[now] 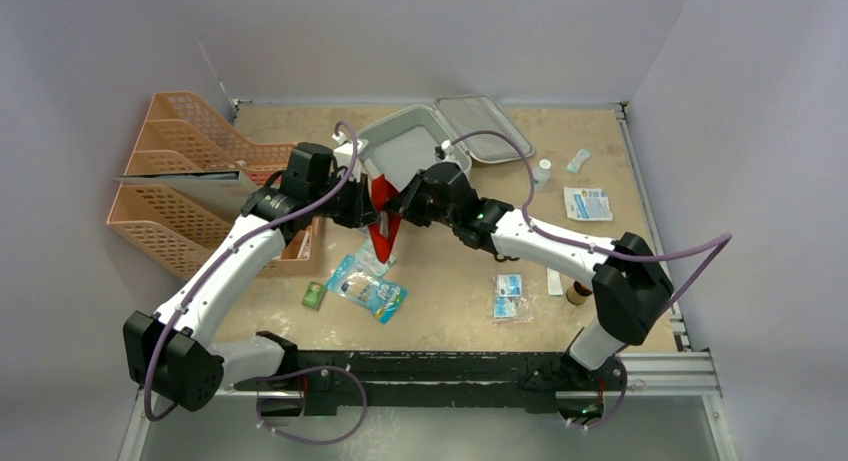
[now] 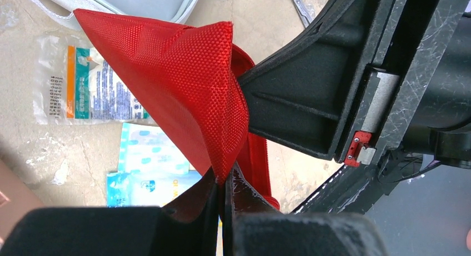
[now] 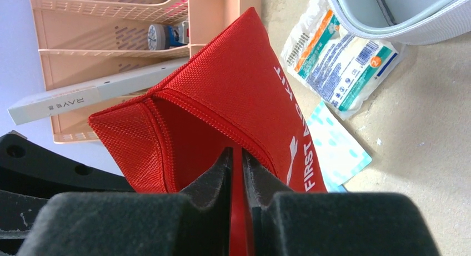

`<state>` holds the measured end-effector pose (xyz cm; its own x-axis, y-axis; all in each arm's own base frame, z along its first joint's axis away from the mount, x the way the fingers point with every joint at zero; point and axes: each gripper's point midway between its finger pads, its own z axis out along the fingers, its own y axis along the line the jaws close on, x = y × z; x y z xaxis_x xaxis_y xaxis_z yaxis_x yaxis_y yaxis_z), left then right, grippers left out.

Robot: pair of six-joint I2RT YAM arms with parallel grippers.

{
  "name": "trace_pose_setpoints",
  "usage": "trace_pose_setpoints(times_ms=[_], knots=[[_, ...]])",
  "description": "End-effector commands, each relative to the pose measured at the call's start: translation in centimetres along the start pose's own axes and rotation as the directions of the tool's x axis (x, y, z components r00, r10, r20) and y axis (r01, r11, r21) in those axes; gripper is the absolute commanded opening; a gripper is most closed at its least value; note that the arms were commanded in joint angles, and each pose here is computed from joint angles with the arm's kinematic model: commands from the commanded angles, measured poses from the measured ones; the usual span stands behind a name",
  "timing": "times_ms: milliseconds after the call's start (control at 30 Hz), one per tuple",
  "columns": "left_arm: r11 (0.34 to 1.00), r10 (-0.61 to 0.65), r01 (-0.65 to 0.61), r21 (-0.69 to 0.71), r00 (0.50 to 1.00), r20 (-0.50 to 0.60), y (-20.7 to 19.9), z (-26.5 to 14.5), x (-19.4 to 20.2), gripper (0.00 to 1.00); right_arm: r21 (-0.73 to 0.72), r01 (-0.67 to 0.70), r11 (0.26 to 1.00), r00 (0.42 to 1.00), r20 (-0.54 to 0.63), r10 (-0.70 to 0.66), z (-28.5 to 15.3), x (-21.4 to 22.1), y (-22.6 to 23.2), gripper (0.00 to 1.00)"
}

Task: Organize the medicine kit
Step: Place the medical item at the medicine pouch, then pick up the medical item at the center of the board.

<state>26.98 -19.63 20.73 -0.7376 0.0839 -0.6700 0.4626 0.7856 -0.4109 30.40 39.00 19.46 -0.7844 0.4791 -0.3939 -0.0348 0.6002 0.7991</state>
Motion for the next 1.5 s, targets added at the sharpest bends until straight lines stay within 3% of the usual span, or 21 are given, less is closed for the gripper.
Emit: trace_pose_setpoints(times_ms=[0, 367, 467, 633, 867, 1133, 1467], knots=[[1.000, 0.004, -0.004, 0.000, 0.999, 0.048, -0.2, -0.3, -1.0, 0.00, -0.058, 0.015, 0.998, 0.999, 0.045, -0.012, -1.3, -1.5, 2.8, 0.15], [0.971, -0.002, 0.021, -0.236, 0.997, 0.079, 3.6, -1.7, -1.5, 0.00, -0.218, 0.277, 0.936, 0.961, 0.057, -0.271, -5.9, -1.5, 5.8, 0.39], [0.954, 0.002, 0.033, -0.298, 0.993, 0.115, 4.6, -2.6, -1.9, 0.00, -0.195, 0.356, 0.914, 0.935, 0.085, -0.346, -6.6, -1.9, 5.0, 0.40], [0.916, -0.023, 0.087, -0.392, 0.986, 0.165, 6.7, -4.1, -2.4, 0.00, -0.142, 0.483, 0.864, 0.873, -0.002, -0.488, -6.6, -0.3, 2.1, 0.34], [0.901, -0.032, 0.148, -0.407, 0.960, 0.279, 7.4, -6.3, -3.7, 0.00, -0.104, 0.577, 0.810, 0.806, -0.088, -0.585, -3.7, 1.2, -1.2, 0.37], [0.898, -0.035, 0.148, -0.415, 0.963, 0.268, 7.7, -6.0, -3.5, 0.00, -0.152, 0.617, 0.772, 0.739, -0.226, -0.635, 2.0, 4.5, -4.2, 0.40], [0.901, -0.031, 0.144, -0.409, 0.962, 0.270, 7.5, -6.0, -3.5, 0.00, -0.185, 0.639, 0.746, 0.678, -0.321, -0.661, 6.0, 6.6, -6.3, 0.44]])
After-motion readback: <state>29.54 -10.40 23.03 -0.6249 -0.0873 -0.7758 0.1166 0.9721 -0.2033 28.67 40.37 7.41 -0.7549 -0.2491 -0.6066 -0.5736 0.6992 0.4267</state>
